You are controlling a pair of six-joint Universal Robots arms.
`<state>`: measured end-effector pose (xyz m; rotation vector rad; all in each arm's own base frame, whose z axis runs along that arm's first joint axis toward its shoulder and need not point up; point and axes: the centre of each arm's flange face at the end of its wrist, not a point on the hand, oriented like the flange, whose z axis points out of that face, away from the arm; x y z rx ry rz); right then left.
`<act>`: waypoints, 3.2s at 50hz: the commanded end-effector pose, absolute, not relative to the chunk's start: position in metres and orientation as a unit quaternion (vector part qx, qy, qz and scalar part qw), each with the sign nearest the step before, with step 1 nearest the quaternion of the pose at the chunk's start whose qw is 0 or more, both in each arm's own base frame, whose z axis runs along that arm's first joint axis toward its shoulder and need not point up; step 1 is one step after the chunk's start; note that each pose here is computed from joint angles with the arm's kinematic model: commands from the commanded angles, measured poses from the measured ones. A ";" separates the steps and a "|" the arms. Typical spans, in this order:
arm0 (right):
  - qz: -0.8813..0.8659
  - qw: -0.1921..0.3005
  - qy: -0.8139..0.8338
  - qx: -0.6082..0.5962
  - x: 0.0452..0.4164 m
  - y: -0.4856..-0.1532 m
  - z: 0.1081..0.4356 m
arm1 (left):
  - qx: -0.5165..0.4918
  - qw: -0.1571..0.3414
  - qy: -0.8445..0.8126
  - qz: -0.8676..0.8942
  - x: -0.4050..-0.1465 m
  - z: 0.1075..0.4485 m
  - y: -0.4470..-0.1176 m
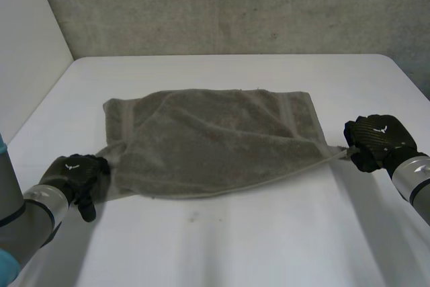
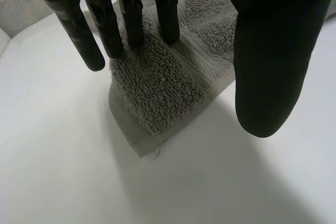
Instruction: Fold the towel.
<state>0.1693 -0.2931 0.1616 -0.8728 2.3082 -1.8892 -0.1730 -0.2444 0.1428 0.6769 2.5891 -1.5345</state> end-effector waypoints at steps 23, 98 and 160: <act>-0.605 0.020 0.744 -0.283 0.170 -0.292 0.159 | 0.234 0.060 0.815 -0.527 -0.170 0.124 -0.284; -0.463 -0.123 0.761 -0.437 0.129 -0.220 0.247 | 0.250 0.067 0.833 -0.489 -0.155 0.219 -0.195; -0.772 -0.152 0.555 -0.269 0.188 -0.382 0.279 | 0.198 0.082 0.580 -0.786 -0.225 0.287 -0.398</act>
